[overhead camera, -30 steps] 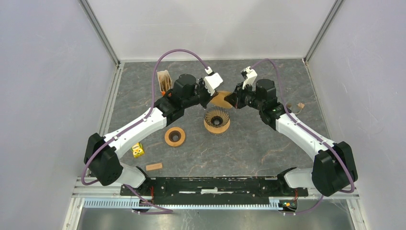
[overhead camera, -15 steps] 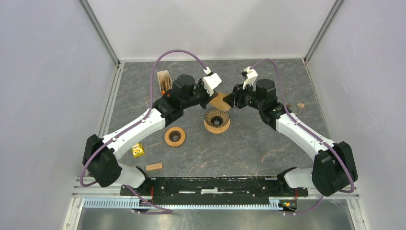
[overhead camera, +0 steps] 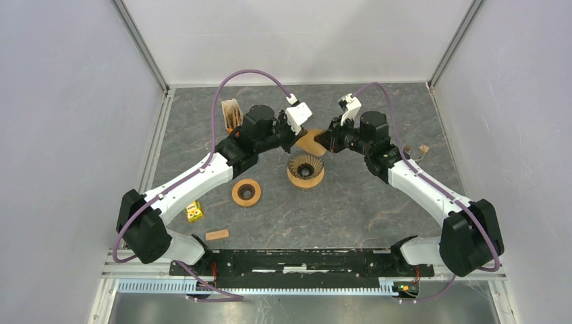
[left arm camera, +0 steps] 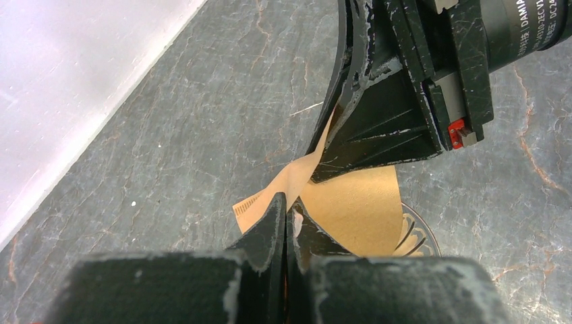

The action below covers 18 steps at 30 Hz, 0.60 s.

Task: Place the coffee filter in the dripper
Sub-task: Pick up the coffee filter from the coffee filter holder.

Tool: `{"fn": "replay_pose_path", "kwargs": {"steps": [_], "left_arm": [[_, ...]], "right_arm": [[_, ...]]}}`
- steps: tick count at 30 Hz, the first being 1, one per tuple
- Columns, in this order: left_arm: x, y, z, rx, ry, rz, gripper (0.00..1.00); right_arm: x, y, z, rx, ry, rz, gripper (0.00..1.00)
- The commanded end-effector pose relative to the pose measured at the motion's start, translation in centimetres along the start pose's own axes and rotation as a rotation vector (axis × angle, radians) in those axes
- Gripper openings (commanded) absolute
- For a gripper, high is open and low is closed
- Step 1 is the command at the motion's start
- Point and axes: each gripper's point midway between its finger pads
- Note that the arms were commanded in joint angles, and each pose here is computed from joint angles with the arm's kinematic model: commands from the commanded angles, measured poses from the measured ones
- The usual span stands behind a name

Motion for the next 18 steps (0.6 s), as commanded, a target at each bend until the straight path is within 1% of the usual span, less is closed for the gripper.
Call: {"fn": "replay_pose_path", "kwargs": {"steps": [1,4,6,8,9,11,13,15,18], "left_arm": [[0.4,0.4,2.1,-0.073,0.032,0.023,0.02],[0.4,0.5,1.6,-0.065,0.025,0.028,0.02],[0.6,0.6,2.1,-0.087,0.018,0.036,0.02],[0.6,0.6,2.1,-0.089,0.019,0.037,0.02],[0.6,0.7,2.2,-0.09,0.021,0.037,0.02],[0.6,0.8,2.2,-0.086,0.028,0.039,0.02],[0.7,1.0,2.1,-0.067,0.061,0.044,0.02],[0.7,1.3,2.4,-0.056,0.097,0.044,0.02],[0.5,2.0,2.9,-0.051,0.132,0.035,0.02]], "right_arm": [[0.5,-0.1,1.7,-0.049,0.037,0.01,0.16],[0.3,0.0,1.8,-0.05,0.043,-0.002,0.11],[0.2,0.0,1.8,-0.051,0.044,-0.007,0.09],[0.2,0.1,1.9,-0.053,0.048,-0.011,0.11],[0.1,0.1,1.9,-0.053,0.051,-0.012,0.15],[0.1,0.2,2.1,-0.055,0.073,-0.014,0.34],[0.1,0.5,2.5,-0.058,0.119,-0.014,0.48],[0.2,1.0,3.1,-0.061,0.18,-0.005,0.56],[1.6,2.3,4.0,-0.073,0.304,0.066,0.64]]}}
Point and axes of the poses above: each gripper's point midway between its finger pads, its own y axis back along the fingers, its own x axis along the line the jaws close on, z = x × y, and after that the axes turned 1 degree about y, right-handed
